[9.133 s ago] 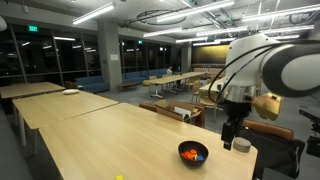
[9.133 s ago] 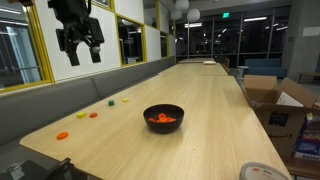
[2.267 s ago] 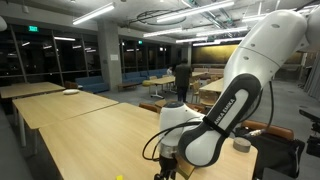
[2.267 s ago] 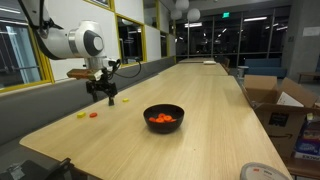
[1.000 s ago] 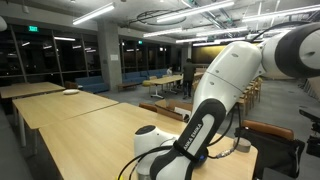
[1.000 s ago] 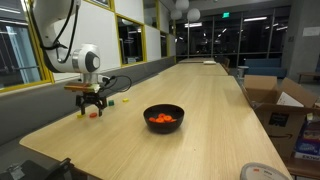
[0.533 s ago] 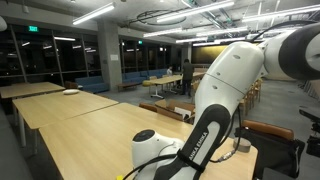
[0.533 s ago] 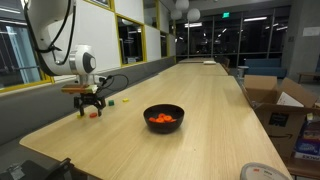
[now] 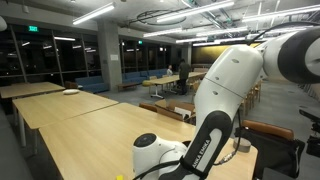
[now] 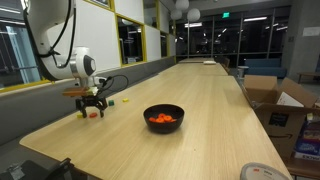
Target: Pick up the orange tokens from the table and put them in the black bowl.
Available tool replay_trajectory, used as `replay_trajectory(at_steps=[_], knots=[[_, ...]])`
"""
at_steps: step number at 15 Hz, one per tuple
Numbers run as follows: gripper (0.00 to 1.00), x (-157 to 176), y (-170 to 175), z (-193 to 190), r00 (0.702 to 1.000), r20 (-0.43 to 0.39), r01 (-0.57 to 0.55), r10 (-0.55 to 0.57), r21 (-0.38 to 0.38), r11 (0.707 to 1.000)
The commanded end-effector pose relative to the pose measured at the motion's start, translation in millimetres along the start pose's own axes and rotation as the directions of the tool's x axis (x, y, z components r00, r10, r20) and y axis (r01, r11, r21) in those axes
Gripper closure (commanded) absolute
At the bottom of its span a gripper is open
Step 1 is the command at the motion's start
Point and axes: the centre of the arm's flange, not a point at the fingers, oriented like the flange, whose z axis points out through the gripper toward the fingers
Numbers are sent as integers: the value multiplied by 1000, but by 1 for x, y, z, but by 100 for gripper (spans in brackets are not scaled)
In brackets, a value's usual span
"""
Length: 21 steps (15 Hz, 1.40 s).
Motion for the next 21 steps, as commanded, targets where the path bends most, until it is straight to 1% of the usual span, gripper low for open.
replay_trajectory(at_steps=[1,4,9,10,11,12,13,18,19,20,21], knots=[[0,0,-3,-4,999,-52,-11,11,-3,1000],[0,1,-4,-5,997,-70,-12,12,-2,1000],[0,2,-4,-5,997,-75,-11,10,-10,1000],[25,2,-4,-4,997,-78,-6,4,-17,1000],[25,1,-4,-4,997,-79,-2,0,-24,1000],[32,1,-3,-4,997,-80,1,-3,-29,1000],[42,2,-3,-5,997,-83,2,-5,-31,1000],[79,3,-2,-12,995,-96,0,-4,-42,999],[79,3,0,-16,995,-99,-4,0,-46,999],[76,1,6,-19,995,-98,-18,12,-57,998],[76,-1,16,-23,994,-105,-36,28,-69,997]])
